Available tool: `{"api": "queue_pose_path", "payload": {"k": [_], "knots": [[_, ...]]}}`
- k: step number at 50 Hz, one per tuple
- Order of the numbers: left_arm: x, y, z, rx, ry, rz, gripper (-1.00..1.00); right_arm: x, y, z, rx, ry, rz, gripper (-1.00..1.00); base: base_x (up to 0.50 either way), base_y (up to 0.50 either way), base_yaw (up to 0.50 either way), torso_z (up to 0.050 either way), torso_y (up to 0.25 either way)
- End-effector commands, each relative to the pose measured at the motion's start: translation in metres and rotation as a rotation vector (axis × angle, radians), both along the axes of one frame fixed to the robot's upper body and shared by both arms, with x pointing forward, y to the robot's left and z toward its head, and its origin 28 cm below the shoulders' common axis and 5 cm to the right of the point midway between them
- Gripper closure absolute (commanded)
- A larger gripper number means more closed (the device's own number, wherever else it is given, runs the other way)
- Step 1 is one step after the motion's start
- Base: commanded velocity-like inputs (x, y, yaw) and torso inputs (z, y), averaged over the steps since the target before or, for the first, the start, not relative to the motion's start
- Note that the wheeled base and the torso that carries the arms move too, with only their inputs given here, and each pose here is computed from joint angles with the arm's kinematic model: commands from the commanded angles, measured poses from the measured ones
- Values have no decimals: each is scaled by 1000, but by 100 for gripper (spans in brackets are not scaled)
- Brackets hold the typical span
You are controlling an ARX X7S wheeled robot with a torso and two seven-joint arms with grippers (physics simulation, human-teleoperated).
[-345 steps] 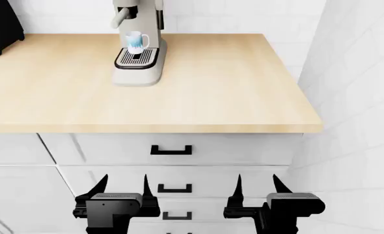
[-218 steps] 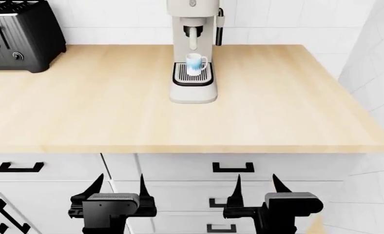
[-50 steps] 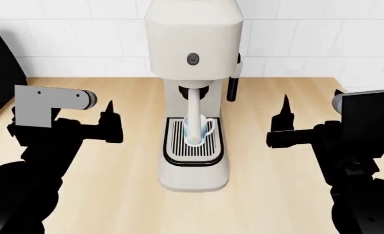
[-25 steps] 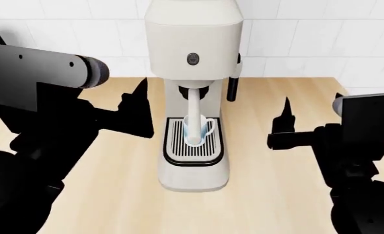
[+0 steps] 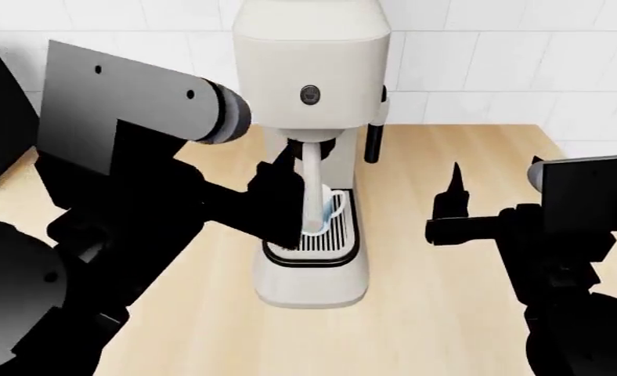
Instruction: Press the button on the coffee machine to serve coffee.
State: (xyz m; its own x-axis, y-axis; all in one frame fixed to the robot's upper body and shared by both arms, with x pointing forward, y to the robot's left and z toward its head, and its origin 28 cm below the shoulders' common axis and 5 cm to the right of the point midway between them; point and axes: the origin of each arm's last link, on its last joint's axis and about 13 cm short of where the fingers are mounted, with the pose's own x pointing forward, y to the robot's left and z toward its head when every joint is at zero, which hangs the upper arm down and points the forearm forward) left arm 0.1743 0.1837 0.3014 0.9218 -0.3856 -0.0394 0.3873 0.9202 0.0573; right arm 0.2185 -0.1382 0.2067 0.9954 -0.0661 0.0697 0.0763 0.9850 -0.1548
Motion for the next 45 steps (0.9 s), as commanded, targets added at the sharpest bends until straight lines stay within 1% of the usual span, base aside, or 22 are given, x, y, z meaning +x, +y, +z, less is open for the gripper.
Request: {"api": "queue_pose_path", "payload": {"k": [1,2,3,7,9,10,13,16,17,20,26,28,30,31,34,35,36,37,39,42,45], "knots": [[-4,-21,7,-35,66,-91,-100,-1,-1,-3,12,4,-9,-100,0,0,0,0,0],[-4,-22,7,-46,76,-104,-100,-1,-1,-3,14,4,-9,-100,0,0,0,0,0],[-4,-22,6,-32,63,-92,-100,-1,-1,-3,14,5,-9,-100,0,0,0,0,0],[-9,-24,8,-34,44,-108,-100,-1,-2,-4,16,6,-11,-100,0,0,0,0,0],[-11,-24,11,-25,18,-95,-100,-1,-2,-4,13,6,-10,-100,0,0,0,0,0],[-12,-24,12,-39,20,-98,-100,-1,-2,-4,15,6,-10,-100,0,0,0,0,0],[-14,-29,14,-42,8,-99,-100,-1,-1,-6,18,10,-9,-100,0,0,0,0,0],[-16,-31,17,-42,0,-94,-100,0,-1,-7,20,12,-10,-100,0,0,0,0,0],[-17,-29,21,-43,-7,-86,-100,0,-1,-7,20,12,-9,-100,0,0,0,0,0],[-16,-33,21,-18,-45,-51,-100,0,-1,-7,21,12,-8,-100,0,0,0,0,0],[-15,-46,17,-20,-34,-68,-100,0,0,-10,28,14,-7,-100,0,0,0,0,0],[-15,-47,15,-13,-31,-69,-100,0,0,-10,29,15,-6,-100,0,0,0,0,0],[-12,-49,12,12,-38,-52,-100,0,0,-11,30,19,-4,-100,0,0,0,0,0],[-11,-49,12,3,-35,-43,100,-1,0,-11,31,19,-3,-100,0,0,0,0,0],[-11,-50,11,6,-43,-33,100,-1,-1,-12,34,21,-6,-100,0,0,0,0,0],[-11,-50,12,9,-56,-8,100,-1,-1,-12,35,19,-6,-100,0,0,0,0,0],[-11,-50,12,14,-58,43,100,-2,0,-12,34,18,-5,-100,0,0,0,0,0],[-12,-50,13,-3,-52,46,100,-2,0,-12,34,18,-4,-100,0,0,0,0,0],[-15,-52,15,-9,-45,24,100,-2,0,-12,36,18,-5,-100,0,0,0,0,0],[-16,-55,17,-51,-40,29,100,-2,0,-13,39,17,-6,-100,0,0,0,0,0],[-16,-58,17,-54,-52,35,100,-2,-1,-14,41,21,-6,-100,0,0,0,0,0]]}}
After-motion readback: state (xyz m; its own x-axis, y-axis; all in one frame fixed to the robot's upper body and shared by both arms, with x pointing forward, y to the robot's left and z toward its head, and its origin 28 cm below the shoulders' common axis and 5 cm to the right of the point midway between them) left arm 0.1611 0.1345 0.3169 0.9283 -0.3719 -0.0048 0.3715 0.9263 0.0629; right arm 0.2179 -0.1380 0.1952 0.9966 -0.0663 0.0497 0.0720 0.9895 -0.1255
